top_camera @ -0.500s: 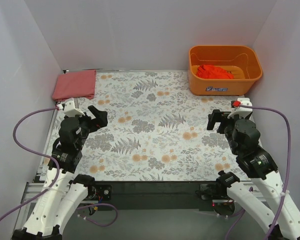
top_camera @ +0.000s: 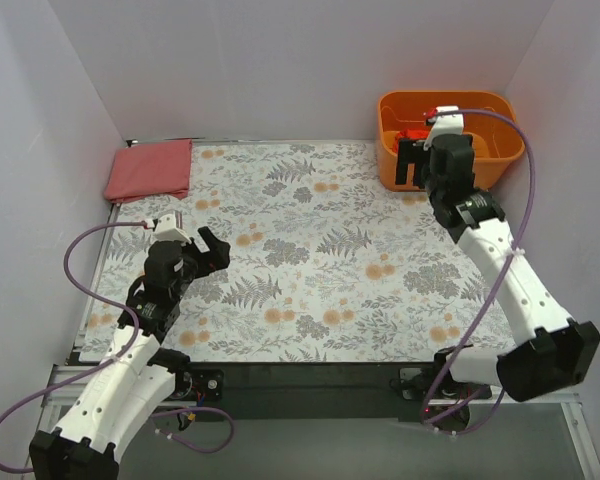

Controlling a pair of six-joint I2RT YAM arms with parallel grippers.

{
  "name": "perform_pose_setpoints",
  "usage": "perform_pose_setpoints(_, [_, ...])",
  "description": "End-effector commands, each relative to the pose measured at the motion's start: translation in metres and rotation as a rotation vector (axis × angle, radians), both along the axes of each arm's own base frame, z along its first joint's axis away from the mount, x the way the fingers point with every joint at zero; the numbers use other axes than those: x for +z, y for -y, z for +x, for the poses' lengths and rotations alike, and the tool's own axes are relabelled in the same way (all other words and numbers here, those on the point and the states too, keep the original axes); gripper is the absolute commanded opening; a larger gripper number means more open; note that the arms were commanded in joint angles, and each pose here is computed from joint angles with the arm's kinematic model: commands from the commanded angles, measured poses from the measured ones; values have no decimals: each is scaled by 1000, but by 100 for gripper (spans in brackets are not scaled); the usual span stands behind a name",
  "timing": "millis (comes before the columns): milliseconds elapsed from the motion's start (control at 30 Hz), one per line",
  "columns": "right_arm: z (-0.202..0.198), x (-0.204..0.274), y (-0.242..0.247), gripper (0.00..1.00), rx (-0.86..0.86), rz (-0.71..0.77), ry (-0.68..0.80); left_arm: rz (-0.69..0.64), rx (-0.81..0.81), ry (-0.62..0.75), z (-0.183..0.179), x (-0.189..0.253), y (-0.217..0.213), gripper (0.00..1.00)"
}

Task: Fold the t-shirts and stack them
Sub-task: Grab the tshirt from the pile

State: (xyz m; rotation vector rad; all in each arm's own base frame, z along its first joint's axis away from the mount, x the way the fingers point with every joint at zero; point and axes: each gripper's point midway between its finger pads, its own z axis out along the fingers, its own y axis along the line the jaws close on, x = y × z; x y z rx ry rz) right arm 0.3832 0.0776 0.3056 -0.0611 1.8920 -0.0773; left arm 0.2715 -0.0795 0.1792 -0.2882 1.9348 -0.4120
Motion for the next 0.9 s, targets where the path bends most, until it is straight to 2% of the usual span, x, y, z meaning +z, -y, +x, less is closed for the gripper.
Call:
perform_pose_setpoints(0, [45,32,19,98,-6,36,77,5,-29,13,2,-3,7,87])
perform_pose_setpoints(200, [124,8,49,93,-15,17,14,27,-46,-8,3,-9,10,87])
perform_pose_setpoints(267, [152,-21,56,92,-12,13,-42,31,-50,-26,3,-14,11,87])
perform_pose_setpoints(300, [165,-10,58,92,-7,20,-16,32,-52,-32,3,-15,12,87])
perform_pose_setpoints(333, [181,-37,56,92,12,31,-65,33,-60,-37,3,-16,13,87])
perform_pose_setpoints(367, [190,-45,62,92,9,34,-79,34,-65,-38,3,-16,14,87])
perform_pose_setpoints(400, [202,-32,64,92,11,36,-49,35,-68,-46,4,-18,15,87])
perform_pose_setpoints(433, [215,-62,63,92,22,30,-99,38,-69,-52,4,-20,15,87])
perform_pose_setpoints(633, [260,-122,77,92,24,2,-166,49,-67,-94,6,-32,15,87])
perform_pose_setpoints(800, [274,-171,71,92,51,9,-226,54,-76,-119,7,-38,17,87])
perform_pose_setpoints(867, [279,-192,88,92,29,15,-250,54,-79,-127,7,-40,18,87])
